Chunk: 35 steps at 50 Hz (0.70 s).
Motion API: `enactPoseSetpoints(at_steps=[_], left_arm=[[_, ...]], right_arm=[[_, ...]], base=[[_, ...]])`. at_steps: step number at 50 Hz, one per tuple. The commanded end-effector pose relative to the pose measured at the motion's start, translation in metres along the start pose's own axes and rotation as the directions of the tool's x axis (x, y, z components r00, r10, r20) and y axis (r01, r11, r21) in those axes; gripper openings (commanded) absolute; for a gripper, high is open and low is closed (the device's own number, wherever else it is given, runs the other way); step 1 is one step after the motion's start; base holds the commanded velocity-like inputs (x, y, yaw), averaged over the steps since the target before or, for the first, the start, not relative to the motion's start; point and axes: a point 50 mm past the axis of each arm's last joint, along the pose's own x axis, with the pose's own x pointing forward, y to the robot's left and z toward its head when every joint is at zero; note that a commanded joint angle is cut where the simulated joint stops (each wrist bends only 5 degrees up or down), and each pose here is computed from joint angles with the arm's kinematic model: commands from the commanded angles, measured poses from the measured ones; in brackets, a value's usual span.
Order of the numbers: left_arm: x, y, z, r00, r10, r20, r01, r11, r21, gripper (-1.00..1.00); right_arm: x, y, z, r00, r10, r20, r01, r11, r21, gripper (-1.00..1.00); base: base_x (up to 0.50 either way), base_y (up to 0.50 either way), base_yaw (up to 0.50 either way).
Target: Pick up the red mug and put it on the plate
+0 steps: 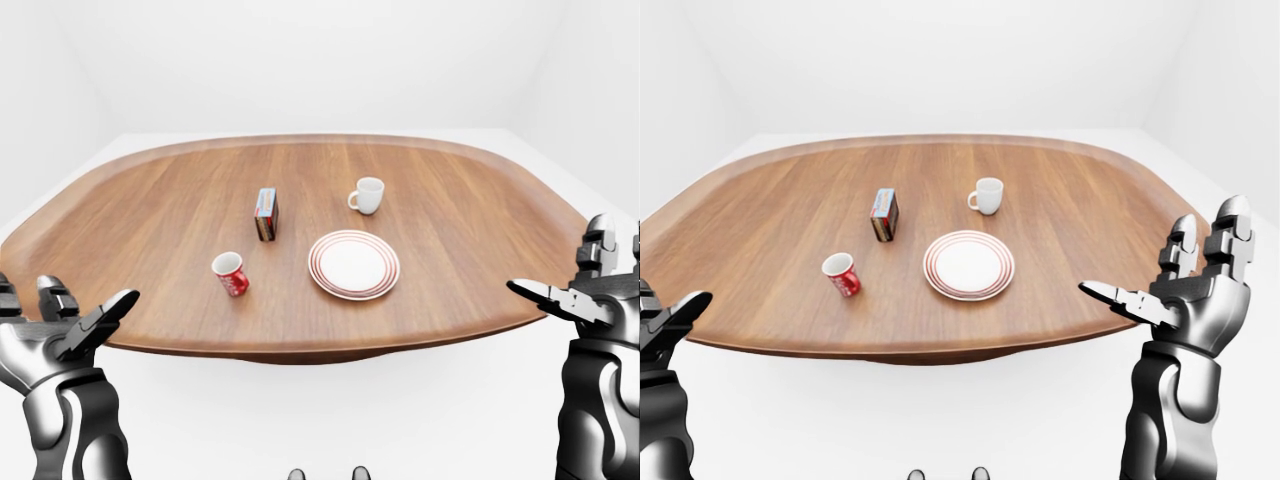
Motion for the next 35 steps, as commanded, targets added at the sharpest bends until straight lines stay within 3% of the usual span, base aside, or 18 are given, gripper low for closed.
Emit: enactPoseSetpoints(at_steps=[1, 35], left_arm=[[0.0004, -0.0004, -0.0011, 1.0, -0.002, -0.002, 0.002, 1.0, 0.005, 1.0], [0.0013, -0.0008, -0.0068, 1.0, -0.001, -0.02, 0.001, 1.0, 0.021, 1.0]], right_arm=[[-0.0008, 0.0006, 0.0005, 1.0, 0.005, 0.001, -0.005, 1.0, -0.002, 1.0], [-0.0007, 0.0028, -0.0021, 1.0, 0.016, -0.007, -0.016, 1.0, -0.018, 1.0]], base=[[0.29, 0.0, 0.0], [0.29, 0.0, 0.0]])
